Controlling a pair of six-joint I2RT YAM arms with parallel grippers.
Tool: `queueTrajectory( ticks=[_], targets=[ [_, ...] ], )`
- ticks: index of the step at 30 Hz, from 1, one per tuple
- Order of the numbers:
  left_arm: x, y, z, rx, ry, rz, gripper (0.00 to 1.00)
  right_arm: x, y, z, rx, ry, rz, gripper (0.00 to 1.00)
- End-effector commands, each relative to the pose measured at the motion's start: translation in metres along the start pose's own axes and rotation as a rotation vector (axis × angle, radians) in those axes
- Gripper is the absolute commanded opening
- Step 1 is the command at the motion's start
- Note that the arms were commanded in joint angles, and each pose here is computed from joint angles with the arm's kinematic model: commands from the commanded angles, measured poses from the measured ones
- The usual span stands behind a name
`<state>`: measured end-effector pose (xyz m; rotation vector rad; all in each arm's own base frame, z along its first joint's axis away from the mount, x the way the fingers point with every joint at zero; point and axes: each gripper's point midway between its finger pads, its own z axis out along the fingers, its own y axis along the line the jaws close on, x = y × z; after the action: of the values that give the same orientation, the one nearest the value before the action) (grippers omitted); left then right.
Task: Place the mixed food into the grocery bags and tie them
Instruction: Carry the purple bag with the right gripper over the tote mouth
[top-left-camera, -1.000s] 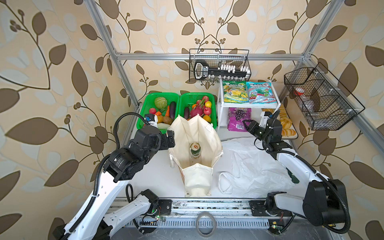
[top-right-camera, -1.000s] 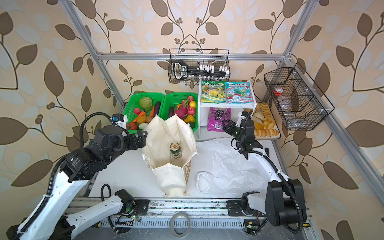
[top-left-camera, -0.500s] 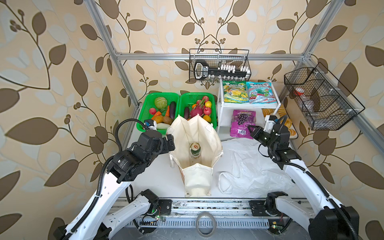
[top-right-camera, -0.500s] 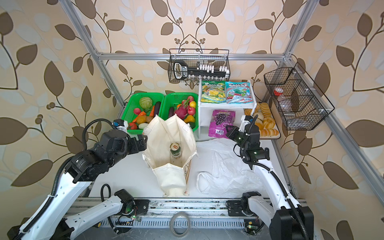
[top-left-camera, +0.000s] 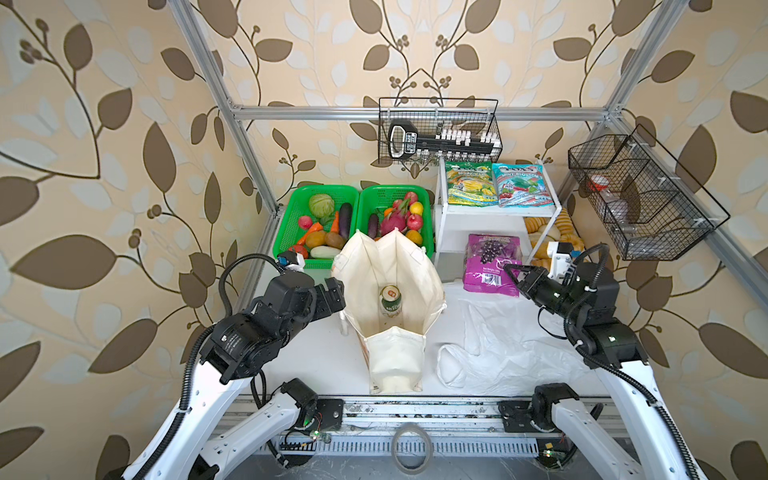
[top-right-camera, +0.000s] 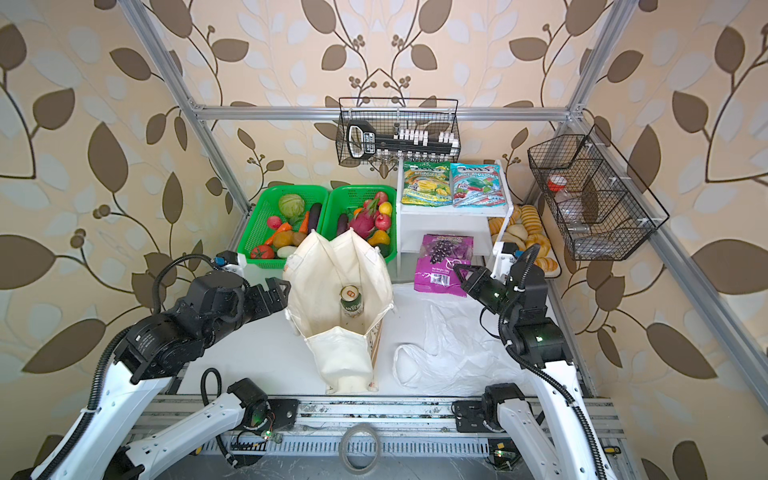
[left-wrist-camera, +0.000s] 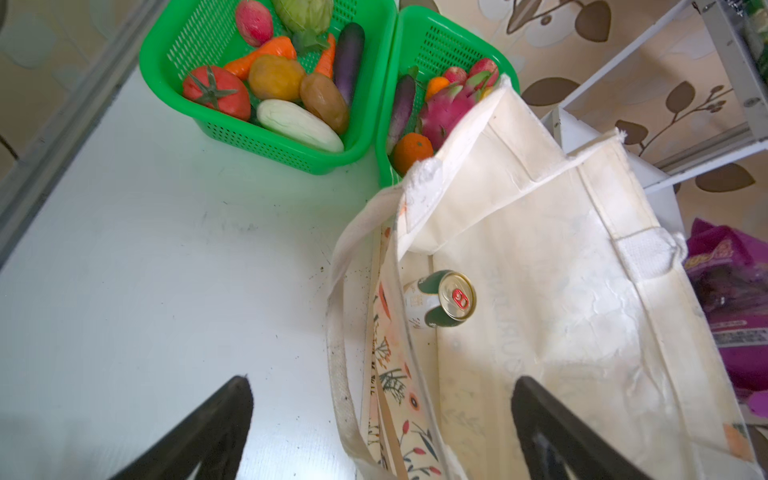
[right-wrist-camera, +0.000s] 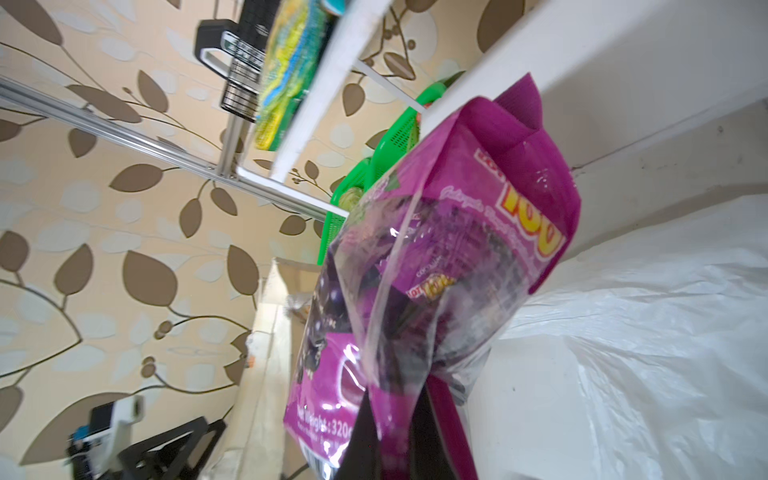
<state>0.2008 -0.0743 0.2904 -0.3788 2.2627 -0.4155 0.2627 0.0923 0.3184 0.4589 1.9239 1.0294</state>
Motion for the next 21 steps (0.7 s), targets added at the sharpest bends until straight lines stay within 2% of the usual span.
queueTrajectory(
  ticks=[1, 3, 6, 13, 17, 21],
  targets=[
    [0.013, -0.006, 0.008, 0.042, 0.058, -0.036, 0.96, -0.015, 0.064, -0.032, -0.189, -0.033, -0.036, 0.00],
    [0.018, -0.007, 0.013, 0.046, 0.073, -0.037, 0.93, -0.016, 0.080, -0.041, -0.234, -0.023, -0.042, 0.00],
    [0.024, -0.008, 0.018, 0.056, 0.095, -0.037, 0.84, -0.015, 0.102, -0.054, -0.296, -0.011, -0.055, 0.00],
    [0.026, -0.017, 0.020, 0.114, 0.097, -0.040, 0.51, 0.002, 0.160, -0.064, -0.479, 0.103, -0.133, 0.00],
    [0.024, -0.020, 0.018, 0.137, 0.088, -0.041, 0.29, 0.029, 0.179, -0.044, -0.470, 0.176, -0.221, 0.00],
    [0.024, -0.027, 0.017, 0.171, 0.097, -0.037, 0.17, 0.061, 0.191, -0.013, -0.380, 0.202, -0.344, 0.00]
  ],
)
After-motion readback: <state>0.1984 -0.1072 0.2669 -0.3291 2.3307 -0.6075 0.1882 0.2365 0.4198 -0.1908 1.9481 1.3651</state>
